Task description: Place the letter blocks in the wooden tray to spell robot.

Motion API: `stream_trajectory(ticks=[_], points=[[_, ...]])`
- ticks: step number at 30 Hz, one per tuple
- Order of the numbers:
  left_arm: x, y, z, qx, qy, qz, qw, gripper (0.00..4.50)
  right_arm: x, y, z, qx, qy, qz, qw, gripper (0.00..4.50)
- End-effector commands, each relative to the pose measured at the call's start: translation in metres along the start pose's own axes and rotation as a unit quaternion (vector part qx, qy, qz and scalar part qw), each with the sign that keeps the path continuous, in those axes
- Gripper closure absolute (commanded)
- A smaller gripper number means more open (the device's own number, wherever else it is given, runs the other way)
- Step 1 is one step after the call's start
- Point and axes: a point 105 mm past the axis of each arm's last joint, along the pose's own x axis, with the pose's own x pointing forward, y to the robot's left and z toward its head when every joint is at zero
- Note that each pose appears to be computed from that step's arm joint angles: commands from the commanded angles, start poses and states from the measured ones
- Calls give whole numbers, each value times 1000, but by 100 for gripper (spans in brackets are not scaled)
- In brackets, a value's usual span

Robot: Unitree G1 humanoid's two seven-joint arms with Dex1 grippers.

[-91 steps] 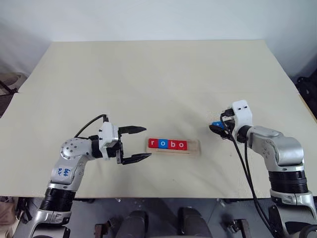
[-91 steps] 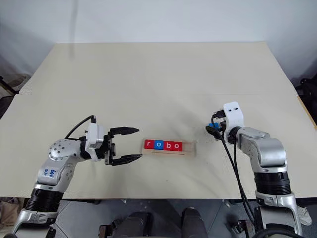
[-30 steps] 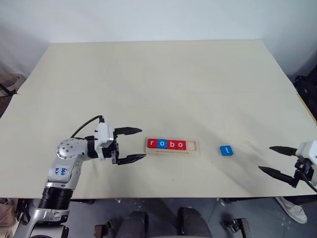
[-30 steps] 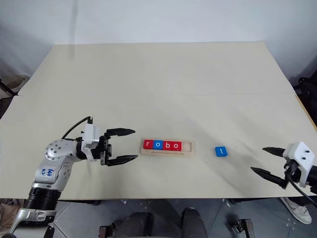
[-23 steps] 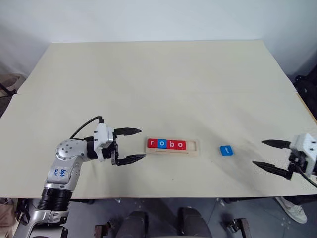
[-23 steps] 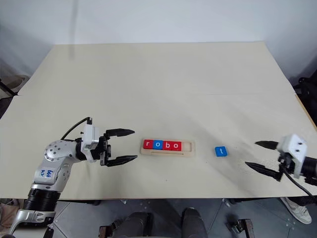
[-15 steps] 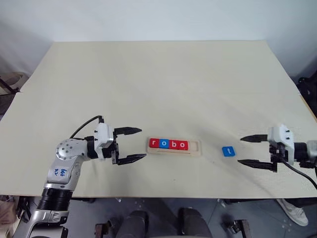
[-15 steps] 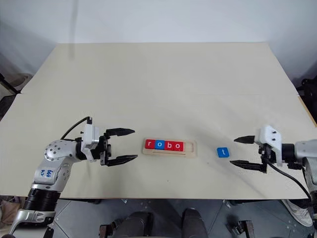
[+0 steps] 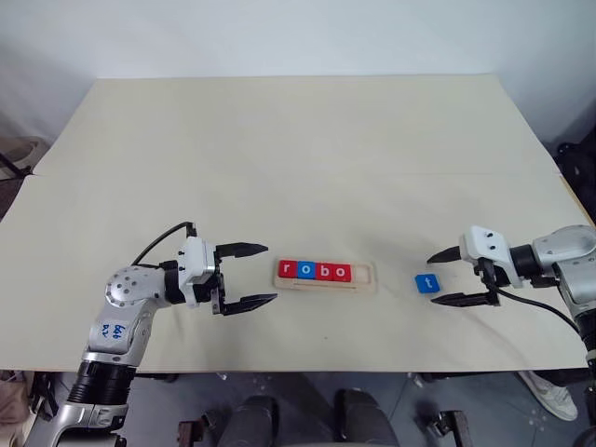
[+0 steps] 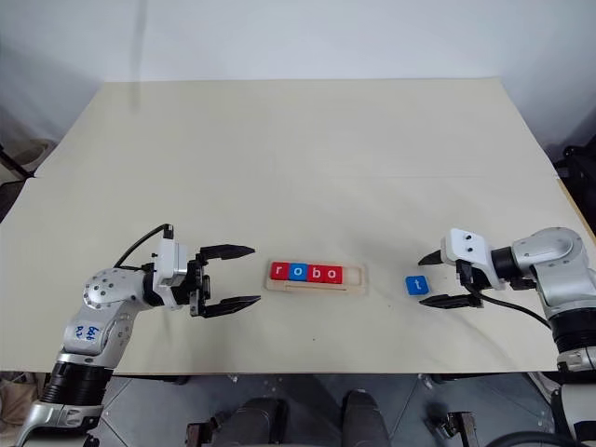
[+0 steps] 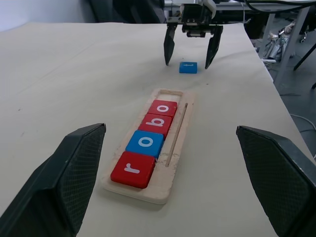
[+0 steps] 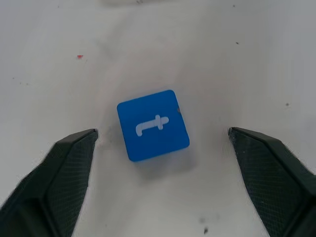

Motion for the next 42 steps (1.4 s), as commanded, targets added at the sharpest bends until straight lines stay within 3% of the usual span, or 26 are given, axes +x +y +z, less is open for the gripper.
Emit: stream_trajectory(ticks=[1,6,7,14,22,42], points=[[-2,-1,8,17,-8,4,1000,0,3,1,1,-19,11,15,1000,128],[-3,-1,8,18,-8,7,1000,0,5,0,1,-25,10,16,999,299],[-3,-1,8,19,-8,8,1000,0,5,1,2,-26,9,17,999,304],[-4,0,6,20,-8,9,1000,0,5,1,55,-37,-63,27,997,304],[0,-2,3,17,-15,0,1000,0,39,9,98,-22,-72,19,997,304],[-1,-2,1,18,-15,7,1000,0,70,10,92,-29,-53,29,998,304]])
